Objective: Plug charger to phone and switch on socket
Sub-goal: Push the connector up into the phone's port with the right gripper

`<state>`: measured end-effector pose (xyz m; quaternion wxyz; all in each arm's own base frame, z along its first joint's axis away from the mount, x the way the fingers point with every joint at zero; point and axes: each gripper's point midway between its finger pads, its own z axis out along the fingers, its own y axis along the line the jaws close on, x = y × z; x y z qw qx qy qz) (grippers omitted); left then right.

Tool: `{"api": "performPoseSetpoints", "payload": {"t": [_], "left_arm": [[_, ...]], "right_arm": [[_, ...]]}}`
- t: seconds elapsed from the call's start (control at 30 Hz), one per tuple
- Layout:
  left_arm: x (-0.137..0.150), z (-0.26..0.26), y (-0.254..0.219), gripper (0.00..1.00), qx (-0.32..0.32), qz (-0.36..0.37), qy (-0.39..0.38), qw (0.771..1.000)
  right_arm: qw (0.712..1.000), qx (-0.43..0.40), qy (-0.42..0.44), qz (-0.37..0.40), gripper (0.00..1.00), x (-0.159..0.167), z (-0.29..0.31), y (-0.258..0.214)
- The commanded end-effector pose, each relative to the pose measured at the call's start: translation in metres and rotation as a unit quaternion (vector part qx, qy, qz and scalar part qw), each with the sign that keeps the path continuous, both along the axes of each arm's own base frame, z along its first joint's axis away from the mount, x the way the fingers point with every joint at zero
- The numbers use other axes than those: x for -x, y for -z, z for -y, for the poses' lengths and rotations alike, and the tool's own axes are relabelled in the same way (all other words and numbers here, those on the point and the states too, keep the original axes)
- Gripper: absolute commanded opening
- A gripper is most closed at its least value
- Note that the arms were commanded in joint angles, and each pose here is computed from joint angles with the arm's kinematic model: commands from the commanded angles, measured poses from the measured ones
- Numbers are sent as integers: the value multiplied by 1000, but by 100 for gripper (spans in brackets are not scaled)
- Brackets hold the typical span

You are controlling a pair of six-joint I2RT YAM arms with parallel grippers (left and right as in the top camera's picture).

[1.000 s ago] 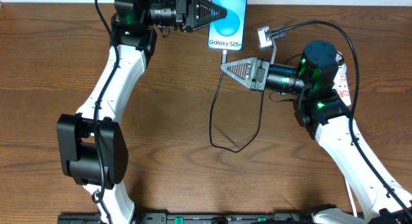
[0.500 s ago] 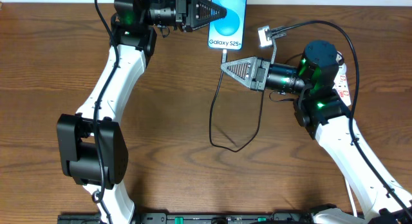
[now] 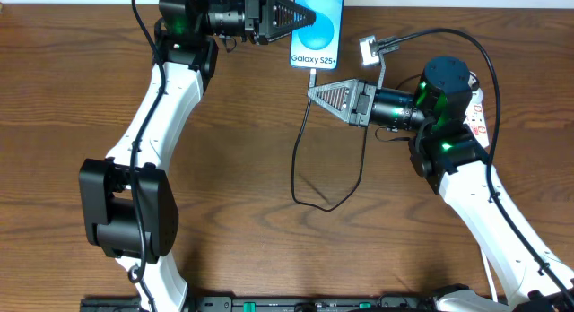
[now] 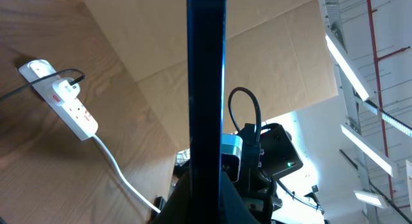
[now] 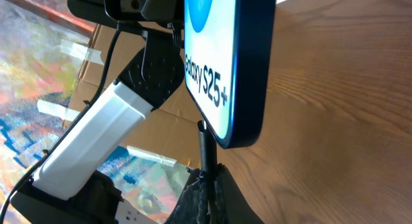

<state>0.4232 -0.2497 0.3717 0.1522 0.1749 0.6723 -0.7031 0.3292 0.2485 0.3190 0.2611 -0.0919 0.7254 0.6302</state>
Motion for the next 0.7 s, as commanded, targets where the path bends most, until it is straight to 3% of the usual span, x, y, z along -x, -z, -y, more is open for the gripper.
{"api": "performPoseSetpoints", "payload": {"t": [0.0, 0.67], "left_arm": [[14, 3, -15, 7, 1, 26, 17, 1000], [16, 4, -14, 7, 0, 26, 22, 999]], "right_arm": [[1000, -4, 9, 7, 1, -3, -1, -7], [1000, -5, 18, 4, 1, -7, 5, -7]]}}
